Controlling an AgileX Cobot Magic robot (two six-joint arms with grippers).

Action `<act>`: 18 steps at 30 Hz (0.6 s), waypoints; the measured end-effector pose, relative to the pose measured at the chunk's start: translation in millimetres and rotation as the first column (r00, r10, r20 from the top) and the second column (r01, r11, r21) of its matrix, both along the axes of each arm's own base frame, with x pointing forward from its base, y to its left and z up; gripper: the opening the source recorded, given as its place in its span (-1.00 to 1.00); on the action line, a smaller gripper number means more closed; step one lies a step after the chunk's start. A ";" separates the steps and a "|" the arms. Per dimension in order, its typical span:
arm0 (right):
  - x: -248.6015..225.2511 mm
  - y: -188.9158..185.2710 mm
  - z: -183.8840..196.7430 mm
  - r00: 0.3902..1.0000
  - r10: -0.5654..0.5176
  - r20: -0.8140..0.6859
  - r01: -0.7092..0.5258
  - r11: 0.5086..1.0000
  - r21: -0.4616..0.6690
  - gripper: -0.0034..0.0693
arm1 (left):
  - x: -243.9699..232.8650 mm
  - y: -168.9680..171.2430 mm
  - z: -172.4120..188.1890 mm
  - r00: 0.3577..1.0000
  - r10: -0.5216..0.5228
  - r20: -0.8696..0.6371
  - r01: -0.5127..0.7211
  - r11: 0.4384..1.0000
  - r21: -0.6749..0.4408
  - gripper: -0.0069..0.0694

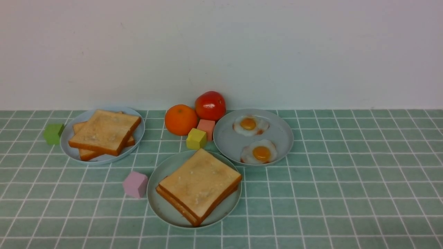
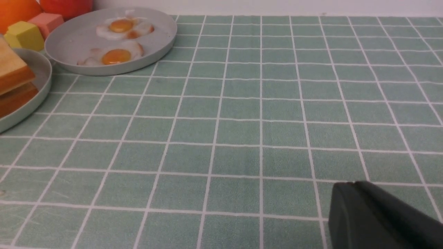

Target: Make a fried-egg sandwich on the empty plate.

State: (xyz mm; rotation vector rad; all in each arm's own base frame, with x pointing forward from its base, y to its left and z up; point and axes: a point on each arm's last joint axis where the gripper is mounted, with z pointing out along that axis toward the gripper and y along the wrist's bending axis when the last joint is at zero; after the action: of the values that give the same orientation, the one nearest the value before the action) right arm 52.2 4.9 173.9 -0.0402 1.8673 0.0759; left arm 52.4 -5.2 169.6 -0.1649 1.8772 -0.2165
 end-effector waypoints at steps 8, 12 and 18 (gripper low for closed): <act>0.0 0.0 0.0 1.000 0.000 0.000 0.000 1.000 0.000 -0.87 | -0.1 0.0 -0.3 1.000 0.001 -0.003 -0.001 1.000 -0.004 -0.85; 0.0 0.0 0.0 1.000 0.000 0.000 0.000 1.000 0.000 -0.87 | -0.1 0.0 -0.3 1.000 0.002 -0.003 -0.002 1.000 -0.004 -0.85; 0.0 0.0 0.0 1.000 0.000 0.000 0.000 1.000 0.000 -0.85 | 0.0 0.0 -0.1 1.000 0.002 -0.002 -0.002 1.000 -0.003 -0.85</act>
State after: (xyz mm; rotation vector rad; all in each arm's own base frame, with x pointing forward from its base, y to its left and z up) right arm 52.2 4.9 173.9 -0.0402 1.8673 0.0759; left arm 52.4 -5.1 169.5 -0.1691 1.8783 -0.2183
